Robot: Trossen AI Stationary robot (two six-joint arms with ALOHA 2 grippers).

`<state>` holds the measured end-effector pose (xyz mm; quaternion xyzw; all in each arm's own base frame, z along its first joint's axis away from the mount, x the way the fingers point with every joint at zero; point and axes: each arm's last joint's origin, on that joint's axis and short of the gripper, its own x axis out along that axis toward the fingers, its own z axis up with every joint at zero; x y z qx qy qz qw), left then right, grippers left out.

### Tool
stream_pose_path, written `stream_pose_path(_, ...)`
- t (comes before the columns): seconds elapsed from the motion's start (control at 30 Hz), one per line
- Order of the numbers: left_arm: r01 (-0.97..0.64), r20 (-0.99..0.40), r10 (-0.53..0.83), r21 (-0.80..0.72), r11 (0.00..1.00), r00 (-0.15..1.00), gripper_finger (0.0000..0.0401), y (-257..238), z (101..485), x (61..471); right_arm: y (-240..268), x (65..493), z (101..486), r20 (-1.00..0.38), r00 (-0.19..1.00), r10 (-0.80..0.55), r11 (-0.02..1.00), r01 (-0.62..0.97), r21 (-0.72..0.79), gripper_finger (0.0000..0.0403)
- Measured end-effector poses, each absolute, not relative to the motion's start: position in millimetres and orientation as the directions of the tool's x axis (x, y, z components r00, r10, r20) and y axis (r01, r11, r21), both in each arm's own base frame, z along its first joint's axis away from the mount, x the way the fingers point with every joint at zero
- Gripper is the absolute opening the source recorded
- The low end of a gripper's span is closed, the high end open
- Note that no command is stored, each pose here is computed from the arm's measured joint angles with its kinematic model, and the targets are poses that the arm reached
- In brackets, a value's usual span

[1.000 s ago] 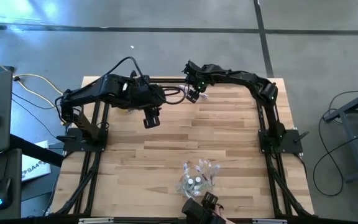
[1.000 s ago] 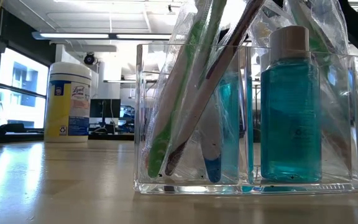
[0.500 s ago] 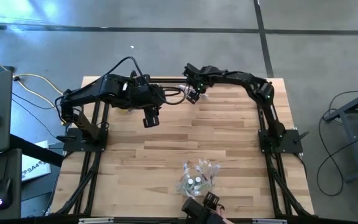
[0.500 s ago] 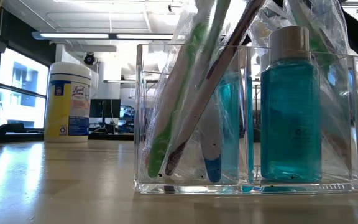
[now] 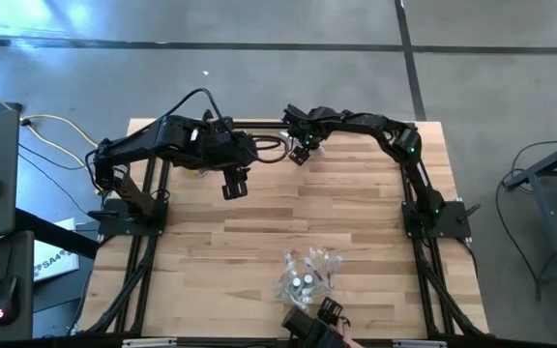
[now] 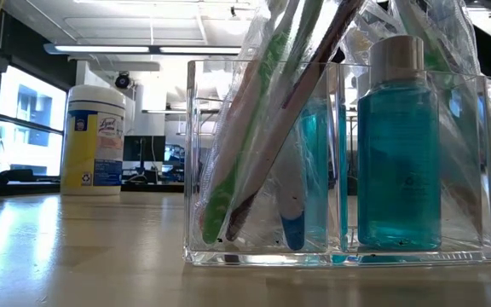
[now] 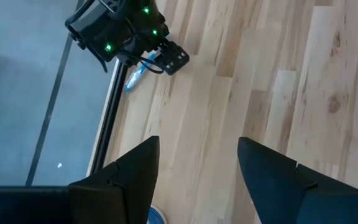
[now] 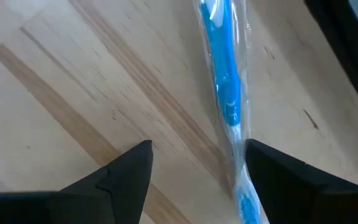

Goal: Pick & Place toothbrushing station
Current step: Put the blue toothbrush into the transparent bin

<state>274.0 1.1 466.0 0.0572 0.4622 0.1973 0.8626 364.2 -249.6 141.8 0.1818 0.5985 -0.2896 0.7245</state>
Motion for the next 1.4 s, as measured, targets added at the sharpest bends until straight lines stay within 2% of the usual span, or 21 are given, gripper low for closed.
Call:
stream_pose_path(0.2, -0.288, -0.775, 0.394, 0.281, 0.915, 0.495, 0.0214, 1.1, 466.0, 274.0, -249.2, 363.3, 141.6, -0.975, 0.112, -0.192, 0.779, 0.621, -0.083, 0.0226)
stream_pose_path(0.37, -0.288, -0.775, 0.394, 0.281, 0.915, 0.495, 0.0214, 1.1, 466.0, 274.0, -247.6, 361.6, 141.1, -0.982, 0.111, -0.151, 0.787, 0.615, -0.051, 0.0183)
stream_pose_path(0.5, -0.288, -0.775, 0.394, 0.281, 0.915, 0.495, 0.0214, 1.1, 466.0, 274.0, -246.4, 360.7, 141.0, -0.983, 0.087, -0.161, 0.802, 0.592, -0.079, 0.0122)
stream_pose_path(0.67, -0.288, -0.775, 0.394, 0.281, 0.915, 0.495, 0.0214, 1.1, 466.0, 274.0, -244.4, 360.7, 140.8, -0.985, 0.075, -0.158, 0.844, 0.527, -0.096, 0.0020)
stream_pose_path(0.7, -0.290, -0.775, 0.394, 0.280, 0.915, 0.495, 0.0214, 1.1, 466.0, 274.0, -243.0, 361.4, 140.8, -0.984, 0.067, -0.167, 0.849, 0.516, -0.109, 0.0013)
stream_pose_path(1.0, -0.266, -0.793, 0.341, 0.232, 0.936, 0.505, 0.0214, -0.4, 465.4, 274.3, -218.0, 371.6, 147.1, -0.955, -0.023, -0.296, 0.848, 0.453, -0.273, 0.0006)
stream_pose_path(1.27, -0.234, -0.813, 0.266, 0.165, 0.958, 0.517, 0.0214, -5.0, 464.9, 274.5, -171.3, 381.8, 195.6, -0.926, 0.049, -0.374, 0.847, 0.424, -0.320, 0.0005)
stream_pose_path(1.4, -0.242, -0.814, 0.248, 0.136, 0.961, 0.526, 0.0214, -13.9, 465.0, 274.1, -138.2, 377.3, 223.1, -0.899, 0.027, -0.436, 0.826, 0.409, -0.389, 0.0005)
